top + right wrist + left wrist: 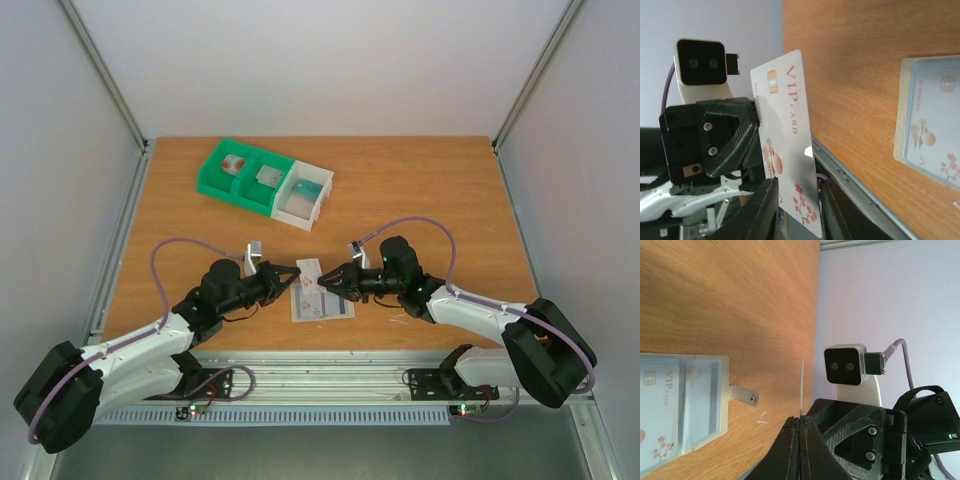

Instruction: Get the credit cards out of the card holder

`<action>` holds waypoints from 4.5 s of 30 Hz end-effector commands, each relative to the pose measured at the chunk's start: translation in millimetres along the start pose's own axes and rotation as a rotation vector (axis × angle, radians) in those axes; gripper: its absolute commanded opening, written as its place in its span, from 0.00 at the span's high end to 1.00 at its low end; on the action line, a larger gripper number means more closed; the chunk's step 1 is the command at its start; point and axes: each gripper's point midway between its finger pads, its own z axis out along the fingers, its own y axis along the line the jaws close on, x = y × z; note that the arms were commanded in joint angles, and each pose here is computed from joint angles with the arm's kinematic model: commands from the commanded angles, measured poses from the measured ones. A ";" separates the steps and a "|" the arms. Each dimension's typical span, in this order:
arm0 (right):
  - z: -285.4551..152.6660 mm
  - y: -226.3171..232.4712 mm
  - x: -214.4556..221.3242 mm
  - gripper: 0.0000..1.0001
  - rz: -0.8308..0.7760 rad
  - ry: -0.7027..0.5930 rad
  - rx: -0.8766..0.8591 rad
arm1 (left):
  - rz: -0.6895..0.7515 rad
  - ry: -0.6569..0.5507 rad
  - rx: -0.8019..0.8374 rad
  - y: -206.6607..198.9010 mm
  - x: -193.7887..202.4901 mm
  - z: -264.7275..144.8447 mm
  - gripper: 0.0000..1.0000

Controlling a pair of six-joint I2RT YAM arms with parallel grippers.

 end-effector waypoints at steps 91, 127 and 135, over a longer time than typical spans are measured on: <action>-80.4 105.6 45.5 0.02 -0.486 0.143 0.057 | 0.343 -0.005 -0.027 -77.6 -17.0 -60.0 1.00; -64.8 103.3 15.3 0.01 -0.437 0.066 0.104 | 0.512 -0.452 -0.345 -28.4 -311.4 1.0 0.99; -62.9 105.2 9.0 0.02 -0.450 0.066 0.131 | 0.523 -0.462 -0.351 -9.9 -345.1 31.1 1.00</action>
